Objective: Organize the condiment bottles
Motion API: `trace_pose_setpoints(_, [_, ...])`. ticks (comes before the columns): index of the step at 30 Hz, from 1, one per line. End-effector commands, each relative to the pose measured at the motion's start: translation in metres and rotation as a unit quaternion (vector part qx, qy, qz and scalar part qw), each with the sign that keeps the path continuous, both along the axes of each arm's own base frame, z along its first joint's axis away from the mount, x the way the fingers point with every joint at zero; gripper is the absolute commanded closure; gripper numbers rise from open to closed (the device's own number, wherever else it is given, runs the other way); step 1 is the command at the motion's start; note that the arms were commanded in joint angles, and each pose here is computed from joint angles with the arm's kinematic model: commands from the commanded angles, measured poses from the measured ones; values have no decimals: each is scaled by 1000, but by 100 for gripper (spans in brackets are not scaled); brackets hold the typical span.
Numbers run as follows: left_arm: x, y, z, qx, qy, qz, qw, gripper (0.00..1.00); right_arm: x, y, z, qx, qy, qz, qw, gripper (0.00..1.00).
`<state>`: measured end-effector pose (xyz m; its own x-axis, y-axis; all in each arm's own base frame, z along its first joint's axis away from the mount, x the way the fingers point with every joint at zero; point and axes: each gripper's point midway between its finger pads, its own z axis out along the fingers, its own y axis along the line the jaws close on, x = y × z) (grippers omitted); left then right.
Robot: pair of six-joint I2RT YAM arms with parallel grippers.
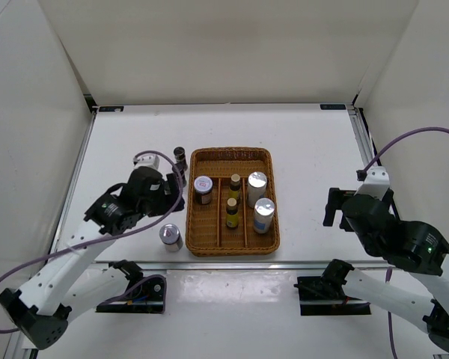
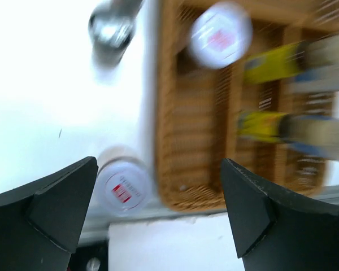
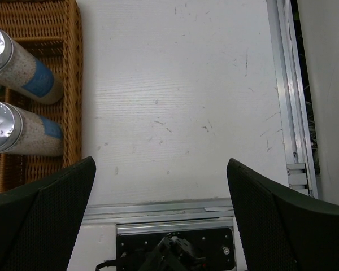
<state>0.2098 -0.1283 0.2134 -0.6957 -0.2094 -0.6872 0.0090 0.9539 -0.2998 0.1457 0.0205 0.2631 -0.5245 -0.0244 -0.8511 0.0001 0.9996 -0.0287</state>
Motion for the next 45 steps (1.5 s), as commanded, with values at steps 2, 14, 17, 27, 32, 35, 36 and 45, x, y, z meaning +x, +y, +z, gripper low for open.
trace_pose_setpoints(2, [-26, 6, -58, 23, 114, 32, 993, 0, 6, 7, 2, 1, -6, 1, 1000, 0])
trace_pose_setpoints(14, [-43, 9, -98, 29, 179, 67, 981, 0, 6, 7, 2, 1, -6, 1, 1000, 0])
trace_pose_setpoints(17, [-47, 9, -104, 28, 187, 71, 979, 0, 7, 8, 1, -2, -3, 1, 1000, 0])
trace_pose_setpoints(27, [-50, 5, -109, 11, 194, 79, 978, 44, 7, 8, 1, -2, -3, 1, 1000, 0])
trace_pose_setpoints(32, [-35, 1, -62, -14, 141, 73, 987, 79, 8, 9, 0, -6, 0, 1, 1000, 0])
trace_pose_setpoints(35, [-29, 0, -24, -24, 109, 69, 991, 89, 8, 9, 0, -6, 0, 1, 1000, 0])
trace_pose_setpoints(36, [-25, 0, -15, -26, 95, 68, 993, 89, 8, 9, 0, -6, 0, 1, 1000, 0])
trace_pose_setpoints(45, [-8, -58, 4, -46, 80, -3, 996, 89, 8, 10, 0, -10, 2, 1, 1000, 0])
